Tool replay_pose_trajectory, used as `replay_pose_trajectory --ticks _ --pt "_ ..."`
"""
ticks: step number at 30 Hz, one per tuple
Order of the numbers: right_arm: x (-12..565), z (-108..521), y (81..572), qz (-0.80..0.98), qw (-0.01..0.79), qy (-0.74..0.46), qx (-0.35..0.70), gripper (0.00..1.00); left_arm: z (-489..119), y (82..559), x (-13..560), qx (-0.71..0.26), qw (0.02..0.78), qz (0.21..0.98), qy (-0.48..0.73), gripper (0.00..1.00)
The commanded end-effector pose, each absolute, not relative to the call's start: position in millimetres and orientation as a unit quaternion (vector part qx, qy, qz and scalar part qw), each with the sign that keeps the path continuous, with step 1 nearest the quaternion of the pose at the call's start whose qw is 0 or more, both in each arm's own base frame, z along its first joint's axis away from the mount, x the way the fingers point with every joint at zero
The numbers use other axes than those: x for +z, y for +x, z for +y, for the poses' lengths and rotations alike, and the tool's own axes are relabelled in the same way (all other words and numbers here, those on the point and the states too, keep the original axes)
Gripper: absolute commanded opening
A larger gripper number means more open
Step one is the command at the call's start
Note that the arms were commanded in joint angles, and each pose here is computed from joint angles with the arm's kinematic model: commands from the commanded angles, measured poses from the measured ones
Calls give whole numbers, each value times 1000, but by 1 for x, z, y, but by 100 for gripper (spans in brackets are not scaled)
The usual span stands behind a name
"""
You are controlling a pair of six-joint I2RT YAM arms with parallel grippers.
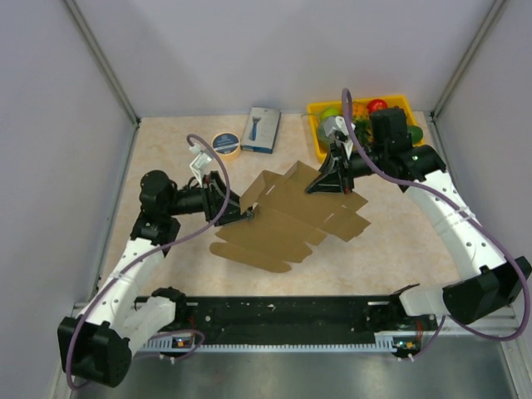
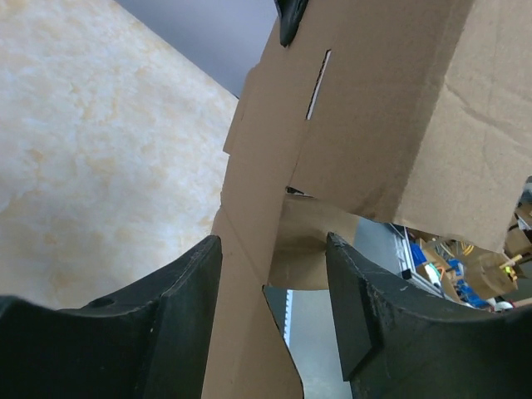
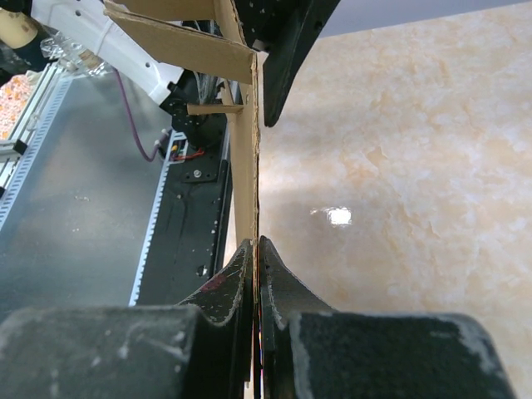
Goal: Fold the paper box
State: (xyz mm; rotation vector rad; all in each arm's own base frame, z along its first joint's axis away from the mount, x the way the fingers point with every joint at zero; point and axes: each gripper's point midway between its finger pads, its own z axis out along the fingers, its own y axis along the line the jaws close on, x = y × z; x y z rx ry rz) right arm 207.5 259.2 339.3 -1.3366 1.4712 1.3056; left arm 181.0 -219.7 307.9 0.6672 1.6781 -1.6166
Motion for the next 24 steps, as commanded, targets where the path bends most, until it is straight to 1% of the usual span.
replay_pose_trajectory --ticks 1,4,8,11,12,13,15,16,18,19,22,23,24 --pt "359 257 201 539 398 -536 514 0 -228 180 311 -619 359 636 289 58" --pt "361 258 198 533 397 -538 519 0 -230 183 306 -617 358 641 284 56" --pt "361 259 195 529 393 -539 525 0 -233 188 305 -615 357 644 284 48" --pt "361 260 193 529 393 -539 524 0 -234 193 304 -611 357 648 281 37" --pt "360 260 194 530 392 -539 524 0 -234 196 305 -608 360 650 279 28" --pt "358 260 195 534 393 -538 520 0 -234 197 303 -605 358 656 274 21" --pt "354 261 196 540 392 -537 516 0 -233 203 304 -591 376 660 271 4" --pt "351 262 201 551 396 -534 504 0 -232 204 299 -586 369 672 263 0" --pt "343 266 206 569 399 -531 484 0 -231 207 296 -575 380 674 265 0" --pt "336 266 217 596 405 -518 460 0 -230 211 294 -569 386 679 257 0" --pt "324 267 234 637 418 -485 429 0 -230 223 280 -560 376 702 229 0" --pt "314 266 236 649 411 -476 428 0 -229 226 272 -557 365 714 215 16" --pt "313 267 241 652 418 -469 425 0 -229 231 264 -557 355 722 206 23"
